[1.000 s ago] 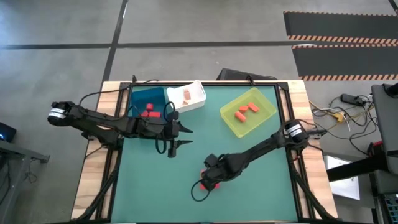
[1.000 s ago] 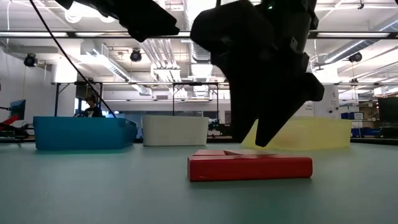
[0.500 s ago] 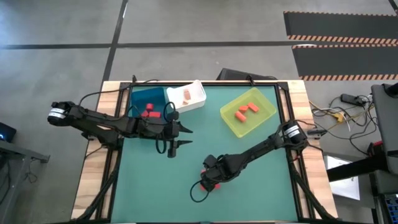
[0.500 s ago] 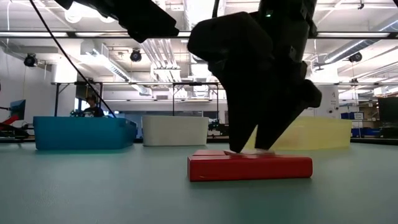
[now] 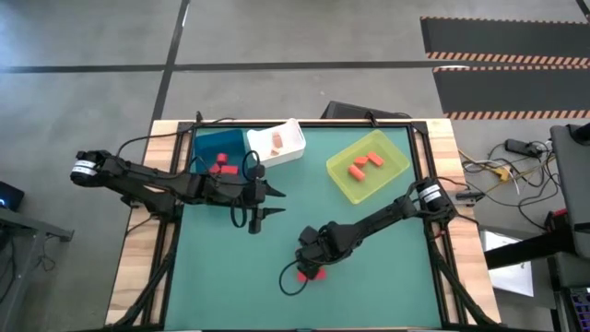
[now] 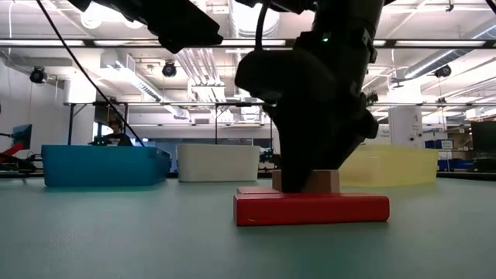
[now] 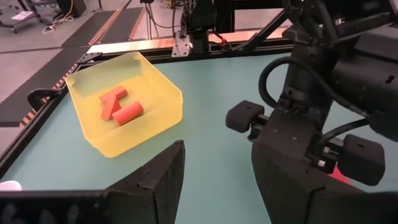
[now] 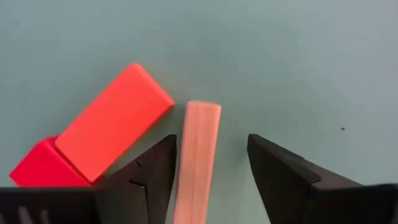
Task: Sort & place blocks by color
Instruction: Put the brown block into the white bin
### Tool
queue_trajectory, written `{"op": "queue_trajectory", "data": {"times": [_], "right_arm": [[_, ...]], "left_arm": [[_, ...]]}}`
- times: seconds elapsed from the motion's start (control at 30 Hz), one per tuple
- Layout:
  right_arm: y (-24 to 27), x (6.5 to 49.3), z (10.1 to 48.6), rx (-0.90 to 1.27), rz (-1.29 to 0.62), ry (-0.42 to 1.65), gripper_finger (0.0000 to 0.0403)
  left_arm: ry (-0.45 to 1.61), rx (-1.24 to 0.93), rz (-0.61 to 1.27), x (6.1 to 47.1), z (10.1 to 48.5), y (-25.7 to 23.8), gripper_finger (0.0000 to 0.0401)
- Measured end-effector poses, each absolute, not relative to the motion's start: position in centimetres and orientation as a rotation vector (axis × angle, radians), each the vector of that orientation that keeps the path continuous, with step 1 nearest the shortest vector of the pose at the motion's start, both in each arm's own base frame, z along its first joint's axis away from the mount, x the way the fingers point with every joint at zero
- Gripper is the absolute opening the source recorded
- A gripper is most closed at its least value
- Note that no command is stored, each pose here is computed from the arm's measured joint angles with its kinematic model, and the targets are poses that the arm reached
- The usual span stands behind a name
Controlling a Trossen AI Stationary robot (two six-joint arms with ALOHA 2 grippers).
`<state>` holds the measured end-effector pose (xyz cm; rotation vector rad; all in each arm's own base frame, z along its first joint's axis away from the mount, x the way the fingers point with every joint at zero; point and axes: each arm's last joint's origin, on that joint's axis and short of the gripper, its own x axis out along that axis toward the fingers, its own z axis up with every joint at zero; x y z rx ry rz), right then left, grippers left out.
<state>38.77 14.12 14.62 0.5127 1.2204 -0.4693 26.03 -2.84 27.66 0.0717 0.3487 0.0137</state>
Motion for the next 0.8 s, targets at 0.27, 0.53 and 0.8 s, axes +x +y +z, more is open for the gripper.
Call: {"op": "queue_trajectory", "data": {"times": [0.27, 0.53, 0.8], "right_arm": [[13.3, 39.0, 14.8, 0.413, -0.359, 1.258, 0.0073], [10.0, 37.8, 19.2, 0.226, -0.299, 1.277, 0.0045], [3.4, 36.8, 25.5, 0.029, -0.251, 1.037, 0.0045]], "left_arm": [[0.333, 0.061, 0.076, 26.0, 28.1, -2.7, 0.0171], [0.290, 0.053, 0.130, 25.0, 29.0, -2.4, 0.0171], [0.291, 0.079, 0.208, 23.4, 28.8, -2.0, 0.0171]]}}
